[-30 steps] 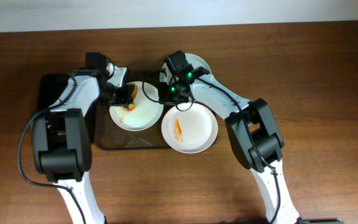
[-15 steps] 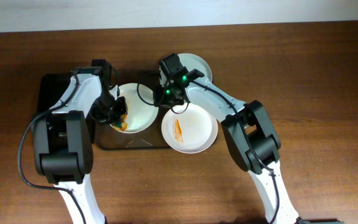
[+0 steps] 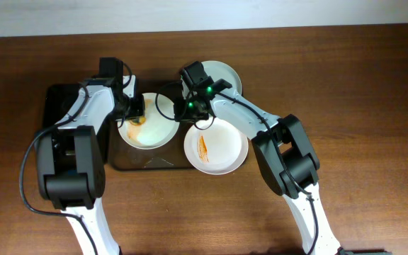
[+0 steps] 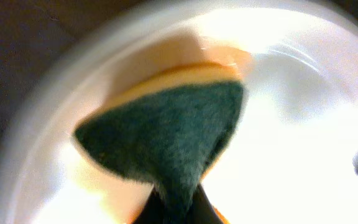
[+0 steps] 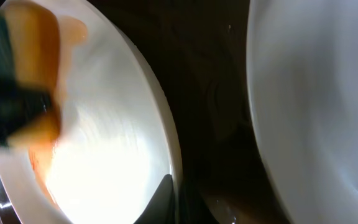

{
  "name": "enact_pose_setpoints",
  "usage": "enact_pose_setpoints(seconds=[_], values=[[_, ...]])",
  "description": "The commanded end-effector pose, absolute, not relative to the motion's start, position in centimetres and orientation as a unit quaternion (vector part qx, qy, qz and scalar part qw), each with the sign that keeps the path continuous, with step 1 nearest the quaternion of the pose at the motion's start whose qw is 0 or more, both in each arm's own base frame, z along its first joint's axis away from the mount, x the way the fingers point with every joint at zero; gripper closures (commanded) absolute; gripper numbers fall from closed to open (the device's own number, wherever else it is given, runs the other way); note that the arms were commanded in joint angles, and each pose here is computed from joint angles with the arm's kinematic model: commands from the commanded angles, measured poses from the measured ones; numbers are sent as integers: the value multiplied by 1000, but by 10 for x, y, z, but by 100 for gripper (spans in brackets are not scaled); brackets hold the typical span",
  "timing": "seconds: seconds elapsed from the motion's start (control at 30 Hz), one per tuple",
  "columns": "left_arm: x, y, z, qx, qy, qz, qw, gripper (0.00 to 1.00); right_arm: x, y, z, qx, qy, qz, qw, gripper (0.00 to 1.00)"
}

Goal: Clean dirty plates on tray and stack at the side
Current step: 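Scrub the plate held by the right gripper with the sponge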

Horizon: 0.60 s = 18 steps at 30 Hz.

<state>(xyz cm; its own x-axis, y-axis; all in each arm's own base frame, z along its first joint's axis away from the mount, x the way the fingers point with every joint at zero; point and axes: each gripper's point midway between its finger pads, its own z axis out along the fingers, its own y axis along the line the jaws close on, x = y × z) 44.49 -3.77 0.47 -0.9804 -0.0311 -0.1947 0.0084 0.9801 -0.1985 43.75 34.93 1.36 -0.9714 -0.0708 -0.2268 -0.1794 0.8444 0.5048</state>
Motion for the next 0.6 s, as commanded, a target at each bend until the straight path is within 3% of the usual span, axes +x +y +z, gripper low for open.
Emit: enact_pose_setpoints(seconds=[0.0,0.07,0.13,0.23,0.3,0.4,0.57], values=[[383,-101,-14,120,949,-293,1,99,434,357,15,-76,952,279,98,96],[378,-111,-6,146,933,-329,5,99,434,357,15,-76,952,279,98,96],[377,-95,-17,143,950,-278,-6,99,433,357,15,-76,952,279,97,96],[365,-18,-41,-20,996,-40,-72,99,434,357,15,-76,952,279,97,96],[357,16,-39,-74,992,65,-82,99,434,357,15,-76,952,279,98,96],[372,52,-33,-150,973,172,-30,99,434,357,15,-77,952,280,99,96],[428,53,-31,-173,967,163,89,99,434,357,15,-77,952,280,99,96]])
